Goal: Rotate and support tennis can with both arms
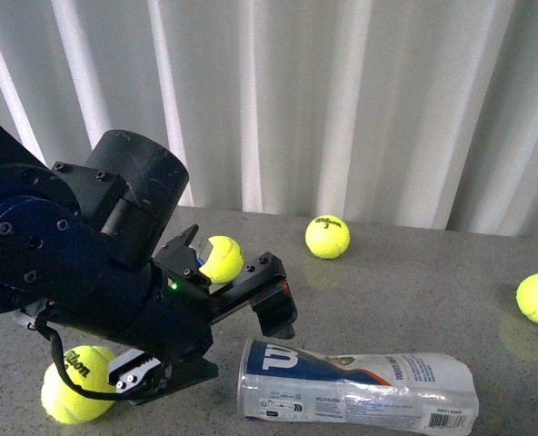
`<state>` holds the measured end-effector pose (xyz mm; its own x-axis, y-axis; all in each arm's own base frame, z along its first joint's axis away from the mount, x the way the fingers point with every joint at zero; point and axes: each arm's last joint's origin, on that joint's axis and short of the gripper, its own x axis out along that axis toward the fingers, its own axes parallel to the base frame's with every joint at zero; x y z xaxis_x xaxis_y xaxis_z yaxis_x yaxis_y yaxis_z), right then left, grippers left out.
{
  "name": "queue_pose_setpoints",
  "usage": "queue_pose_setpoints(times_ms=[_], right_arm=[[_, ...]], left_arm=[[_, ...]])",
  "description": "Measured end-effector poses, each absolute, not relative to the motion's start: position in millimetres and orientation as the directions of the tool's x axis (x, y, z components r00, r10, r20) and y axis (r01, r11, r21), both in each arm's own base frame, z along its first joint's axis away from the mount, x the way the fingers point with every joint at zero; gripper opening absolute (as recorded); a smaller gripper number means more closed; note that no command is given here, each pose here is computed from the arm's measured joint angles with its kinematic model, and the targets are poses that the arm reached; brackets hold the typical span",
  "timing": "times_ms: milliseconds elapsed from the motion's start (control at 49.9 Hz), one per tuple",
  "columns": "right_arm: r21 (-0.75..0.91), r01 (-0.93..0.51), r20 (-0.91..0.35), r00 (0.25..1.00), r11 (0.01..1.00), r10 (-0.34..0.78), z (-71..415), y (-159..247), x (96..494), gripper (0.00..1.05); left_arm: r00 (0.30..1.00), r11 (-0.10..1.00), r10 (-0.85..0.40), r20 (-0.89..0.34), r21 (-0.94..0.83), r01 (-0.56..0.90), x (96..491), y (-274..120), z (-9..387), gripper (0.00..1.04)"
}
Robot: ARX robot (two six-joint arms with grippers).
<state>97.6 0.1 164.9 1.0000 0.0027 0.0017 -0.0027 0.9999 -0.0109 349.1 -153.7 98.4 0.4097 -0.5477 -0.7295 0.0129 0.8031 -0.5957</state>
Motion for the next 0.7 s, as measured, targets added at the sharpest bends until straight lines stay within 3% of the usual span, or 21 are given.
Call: queue_pose_setpoints(times_ms=[100, 360, 541, 701], right_arm=[[-0.011, -0.003, 0.002, 1.0, 1.0, 0.003, 165, 0, 98, 0.98], [-0.011, -0.003, 0.002, 1.0, 1.0, 0.003, 165, 0, 98, 0.98], [-0.011, -0.002, 0.002, 1.0, 1.0, 0.002, 165, 0, 98, 0.98], [-0.011, -0.003, 0.002, 1.0, 1.0, 0.003, 165, 0, 98, 0.98]], left_arm=[[0.396, 0.788, -0.568, -0.722, -0.616, 0.009, 345, -158, 97, 0.95], [0.345, 0.744, -0.629, -0.696, -0.668, 0.009, 334, -169, 93, 0.54], [0.329, 0.74, -0.639, -0.695, -0.672, 0.02, 331, -175, 93, 0.2], [0.331, 0.724, -0.659, -0.676, -0.689, 0.034, 333, -174, 104, 0.06]])
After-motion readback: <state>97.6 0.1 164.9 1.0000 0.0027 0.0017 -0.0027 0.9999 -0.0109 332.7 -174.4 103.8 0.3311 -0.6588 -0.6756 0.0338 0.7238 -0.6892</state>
